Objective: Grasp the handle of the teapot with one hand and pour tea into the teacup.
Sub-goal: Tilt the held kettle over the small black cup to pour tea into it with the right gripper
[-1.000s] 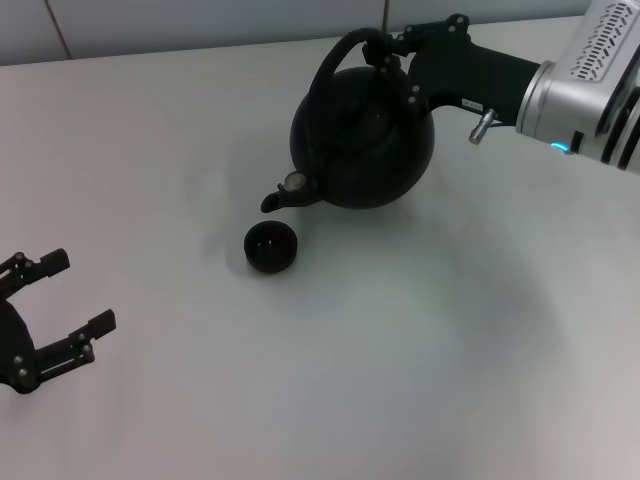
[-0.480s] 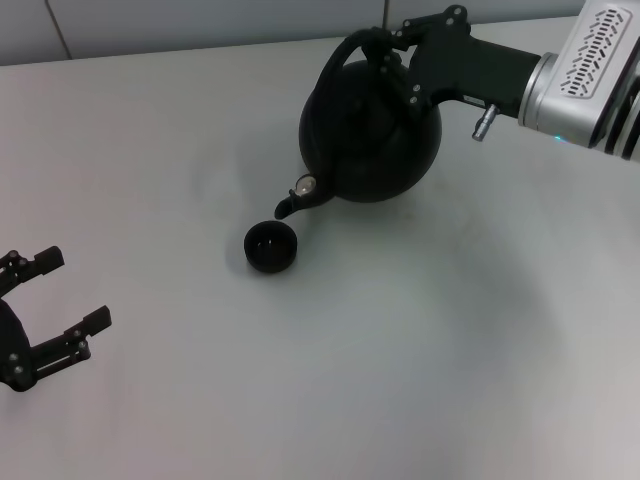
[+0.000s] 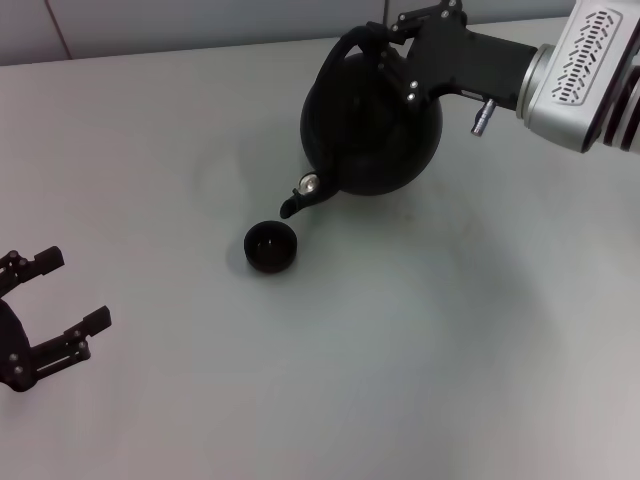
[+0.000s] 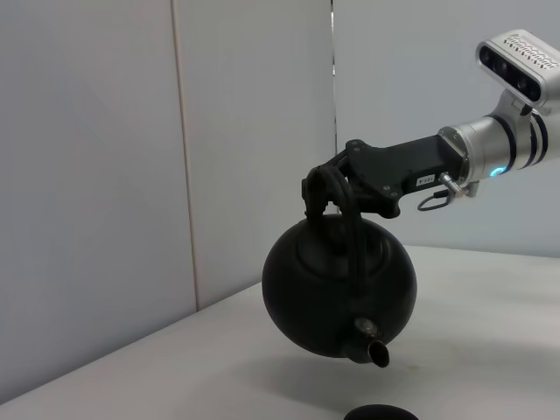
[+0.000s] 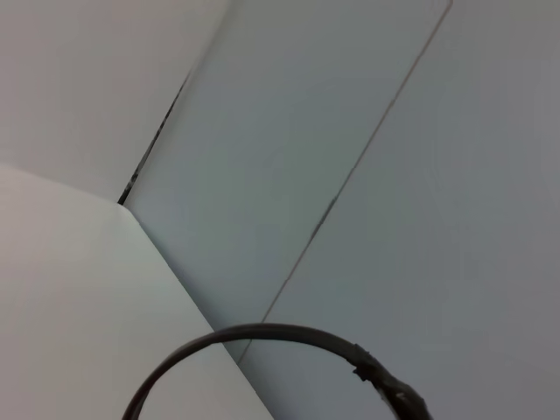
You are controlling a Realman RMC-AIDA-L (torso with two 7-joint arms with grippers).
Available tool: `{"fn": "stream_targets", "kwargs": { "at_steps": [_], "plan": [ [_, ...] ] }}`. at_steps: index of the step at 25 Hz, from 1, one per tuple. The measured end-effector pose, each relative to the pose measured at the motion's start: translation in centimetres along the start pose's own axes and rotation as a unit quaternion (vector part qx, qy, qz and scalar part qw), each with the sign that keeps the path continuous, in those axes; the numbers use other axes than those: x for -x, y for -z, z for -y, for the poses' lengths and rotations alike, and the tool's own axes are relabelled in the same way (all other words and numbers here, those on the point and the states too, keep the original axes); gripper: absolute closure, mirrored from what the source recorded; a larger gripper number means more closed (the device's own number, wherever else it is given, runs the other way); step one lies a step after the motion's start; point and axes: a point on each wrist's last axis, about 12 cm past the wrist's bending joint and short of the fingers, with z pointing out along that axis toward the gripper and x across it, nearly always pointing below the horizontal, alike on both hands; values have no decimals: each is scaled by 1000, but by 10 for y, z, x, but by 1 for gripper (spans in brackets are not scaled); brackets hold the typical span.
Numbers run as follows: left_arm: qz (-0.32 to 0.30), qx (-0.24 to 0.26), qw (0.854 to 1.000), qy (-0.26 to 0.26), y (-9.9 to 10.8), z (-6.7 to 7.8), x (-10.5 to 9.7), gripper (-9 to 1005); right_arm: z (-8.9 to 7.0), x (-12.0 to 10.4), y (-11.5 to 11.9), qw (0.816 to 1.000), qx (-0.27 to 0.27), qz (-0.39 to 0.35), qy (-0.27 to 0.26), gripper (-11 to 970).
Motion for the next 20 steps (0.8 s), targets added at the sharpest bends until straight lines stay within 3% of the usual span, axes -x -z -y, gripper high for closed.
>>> {"fn": "stream_targets", "kwargs": {
  "at_steps": [20],
  "plan": [
    [2,-2,1000,1,1,1,0,163,-5,6,-10,998,23,8,64,878]
  ]
}}
